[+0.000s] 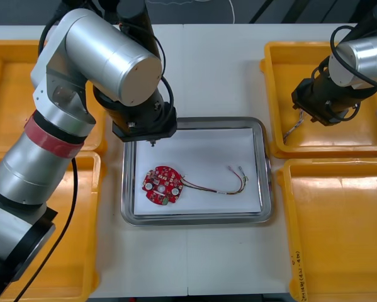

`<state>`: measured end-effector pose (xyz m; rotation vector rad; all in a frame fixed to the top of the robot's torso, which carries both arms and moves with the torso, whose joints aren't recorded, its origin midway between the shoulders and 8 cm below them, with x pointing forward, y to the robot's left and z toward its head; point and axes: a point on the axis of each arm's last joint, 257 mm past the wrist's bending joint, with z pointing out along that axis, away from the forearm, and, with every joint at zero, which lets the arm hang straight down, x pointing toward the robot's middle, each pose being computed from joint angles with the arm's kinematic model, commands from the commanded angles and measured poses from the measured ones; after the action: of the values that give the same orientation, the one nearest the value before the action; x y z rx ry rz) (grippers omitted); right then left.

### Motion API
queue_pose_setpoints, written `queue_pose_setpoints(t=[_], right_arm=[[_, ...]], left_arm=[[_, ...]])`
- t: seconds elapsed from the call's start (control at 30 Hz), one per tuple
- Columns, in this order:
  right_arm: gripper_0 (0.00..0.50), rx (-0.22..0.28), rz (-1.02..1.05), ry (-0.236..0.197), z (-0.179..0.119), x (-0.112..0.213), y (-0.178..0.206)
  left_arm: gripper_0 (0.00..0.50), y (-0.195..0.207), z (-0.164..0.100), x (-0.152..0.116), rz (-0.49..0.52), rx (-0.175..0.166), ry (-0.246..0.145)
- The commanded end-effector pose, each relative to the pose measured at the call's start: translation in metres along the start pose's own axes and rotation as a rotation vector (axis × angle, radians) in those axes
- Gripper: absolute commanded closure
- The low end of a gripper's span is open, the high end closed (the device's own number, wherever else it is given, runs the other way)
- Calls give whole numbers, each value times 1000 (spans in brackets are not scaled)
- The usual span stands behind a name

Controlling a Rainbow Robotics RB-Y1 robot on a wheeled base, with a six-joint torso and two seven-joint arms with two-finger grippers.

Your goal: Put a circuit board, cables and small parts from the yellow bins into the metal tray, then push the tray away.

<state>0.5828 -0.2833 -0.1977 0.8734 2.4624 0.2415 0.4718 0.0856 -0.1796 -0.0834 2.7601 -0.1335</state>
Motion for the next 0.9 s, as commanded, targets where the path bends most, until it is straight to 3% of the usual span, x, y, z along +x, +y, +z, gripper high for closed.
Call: queue_pose_setpoints(t=[0.03, 0.2, 0.4, 0.67, 0.73, 0.77, 0.83, 0.9], right_arm=[[10, 8, -7, -5, 11, 4, 0], [7, 1, 0, -5, 21, 2, -4], [7, -1, 2, 0, 26, 3, -6], [15, -6, 11, 12, 33, 5, -8], [178, -4, 11, 18, 34, 7, -9], [218, -4, 12, 20, 34, 8, -9], [399, -6, 13, 20, 35, 7, -8], [467, -6, 12, 22, 35, 8, -9]], left_arm=[[500, -18, -6, -10, 43, -12, -39], [500, -12, 8, -12, 109, -23, -16], [500, -12, 20, -10, 183, -9, 12], [500, -21, 34, -10, 223, 16, -1], [500, -22, 39, -8, 222, 20, 4], [500, -22, 40, -7, 223, 21, 7], [500, -23, 45, -7, 222, 25, 7], [500, -24, 48, -5, 225, 29, 3]])
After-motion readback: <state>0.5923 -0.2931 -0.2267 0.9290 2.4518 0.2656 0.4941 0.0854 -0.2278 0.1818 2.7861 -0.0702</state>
